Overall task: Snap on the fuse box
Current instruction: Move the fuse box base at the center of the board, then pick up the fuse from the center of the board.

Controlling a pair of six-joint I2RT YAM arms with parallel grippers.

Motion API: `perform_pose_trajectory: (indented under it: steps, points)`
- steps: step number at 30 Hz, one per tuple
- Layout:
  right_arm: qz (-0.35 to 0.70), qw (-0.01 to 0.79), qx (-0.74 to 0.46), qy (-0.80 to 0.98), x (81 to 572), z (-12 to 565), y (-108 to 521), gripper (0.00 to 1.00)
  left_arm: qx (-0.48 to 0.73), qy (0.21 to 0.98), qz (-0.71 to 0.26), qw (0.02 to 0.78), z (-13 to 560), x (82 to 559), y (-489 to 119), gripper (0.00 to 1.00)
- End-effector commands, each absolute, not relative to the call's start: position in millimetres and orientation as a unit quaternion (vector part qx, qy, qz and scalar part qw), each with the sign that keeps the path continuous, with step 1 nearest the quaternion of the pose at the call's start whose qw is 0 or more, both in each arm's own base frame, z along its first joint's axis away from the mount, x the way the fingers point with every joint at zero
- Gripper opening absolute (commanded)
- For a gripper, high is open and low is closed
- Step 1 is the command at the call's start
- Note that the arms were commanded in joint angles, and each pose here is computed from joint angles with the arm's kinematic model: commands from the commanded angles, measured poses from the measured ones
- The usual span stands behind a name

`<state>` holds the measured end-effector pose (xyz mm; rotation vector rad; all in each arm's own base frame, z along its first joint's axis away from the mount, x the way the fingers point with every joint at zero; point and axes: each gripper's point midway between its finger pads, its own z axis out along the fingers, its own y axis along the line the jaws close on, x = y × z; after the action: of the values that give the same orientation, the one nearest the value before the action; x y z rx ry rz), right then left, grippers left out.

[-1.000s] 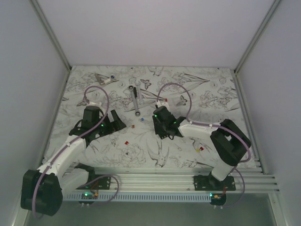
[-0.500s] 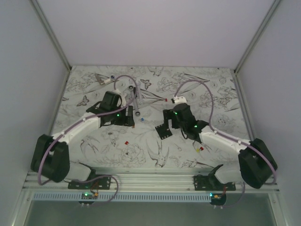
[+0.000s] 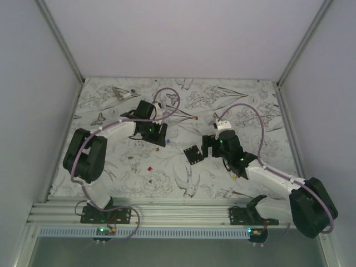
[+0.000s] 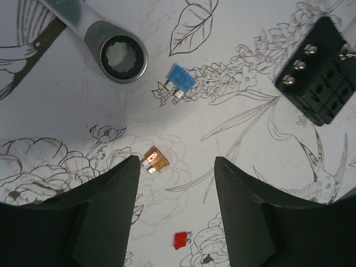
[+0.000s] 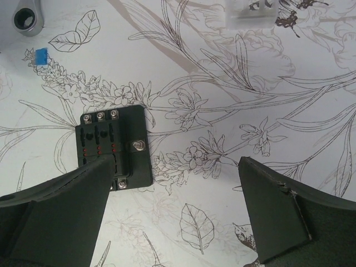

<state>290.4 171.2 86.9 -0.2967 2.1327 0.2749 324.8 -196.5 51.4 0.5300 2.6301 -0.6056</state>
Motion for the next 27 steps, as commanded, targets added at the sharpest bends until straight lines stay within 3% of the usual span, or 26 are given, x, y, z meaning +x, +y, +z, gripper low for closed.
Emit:
perform_pose_trajectory:
  steps: [1,12,21,27]
  points:
    - [0.123,0.493,-0.123,0.853,296.9,97.6,173.1,1.00,0.204,0.939,-0.226,0.161,38.6,317.1,-202.0,0.59]
    - [0.118,0.493,-0.120,0.854,296.2,89.3,169.5,0.99,0.190,0.952,-0.208,0.120,16.4,289.1,-206.4,0.60]
    - [0.114,0.486,-0.121,0.858,298.2,83.8,169.7,1.00,0.166,0.960,-0.175,0.144,32.2,267.9,-195.2,0.62]
    - [0.113,0.483,-0.120,0.860,298.4,81.6,170.0,1.00,0.144,0.967,-0.110,0.178,39.7,284.5,-178.9,0.54]
